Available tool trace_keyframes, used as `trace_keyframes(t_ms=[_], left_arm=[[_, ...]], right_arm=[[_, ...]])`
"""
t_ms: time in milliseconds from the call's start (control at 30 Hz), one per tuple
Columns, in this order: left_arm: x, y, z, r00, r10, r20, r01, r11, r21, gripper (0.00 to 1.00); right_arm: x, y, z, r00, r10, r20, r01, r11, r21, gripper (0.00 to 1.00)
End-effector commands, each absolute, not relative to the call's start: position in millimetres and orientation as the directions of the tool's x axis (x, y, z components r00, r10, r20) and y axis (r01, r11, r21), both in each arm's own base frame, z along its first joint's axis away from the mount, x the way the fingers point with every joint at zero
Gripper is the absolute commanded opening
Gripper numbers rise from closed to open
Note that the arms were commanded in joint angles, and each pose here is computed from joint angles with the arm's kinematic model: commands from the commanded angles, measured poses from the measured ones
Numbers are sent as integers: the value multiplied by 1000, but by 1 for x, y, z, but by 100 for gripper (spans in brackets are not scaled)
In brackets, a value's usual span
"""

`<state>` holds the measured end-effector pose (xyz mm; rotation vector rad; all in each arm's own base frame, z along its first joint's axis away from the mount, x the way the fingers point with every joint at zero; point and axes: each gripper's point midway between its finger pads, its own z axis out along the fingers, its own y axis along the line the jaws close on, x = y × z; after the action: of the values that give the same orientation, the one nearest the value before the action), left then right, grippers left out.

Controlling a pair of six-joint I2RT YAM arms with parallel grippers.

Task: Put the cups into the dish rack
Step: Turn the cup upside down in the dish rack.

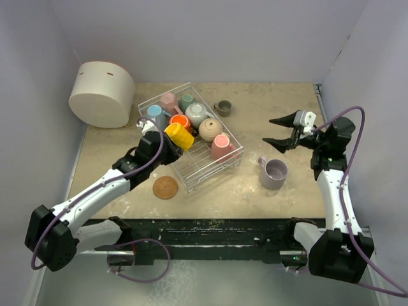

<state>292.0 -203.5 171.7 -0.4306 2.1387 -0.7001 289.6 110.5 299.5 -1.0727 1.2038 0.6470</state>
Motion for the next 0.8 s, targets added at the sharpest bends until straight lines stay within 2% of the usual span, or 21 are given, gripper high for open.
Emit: trace_keyframes(t_ms=[0,233,767], left_arm=[[320,-203,225,-467,-528,-709,-9,805,-594,0],[312,-211,222,-405,-450,-796,-128,890,-439,0],[312,-215,195,-396,-430,-811,-286,898,-336,0]], right_arm=[[292,110,310,322,-145,-936,-850,392,-353,66],[293,109,309,320,-145,-936,-850,393,-351,66],[293,109,309,319,-145,-936,-850,393,-351,66]])
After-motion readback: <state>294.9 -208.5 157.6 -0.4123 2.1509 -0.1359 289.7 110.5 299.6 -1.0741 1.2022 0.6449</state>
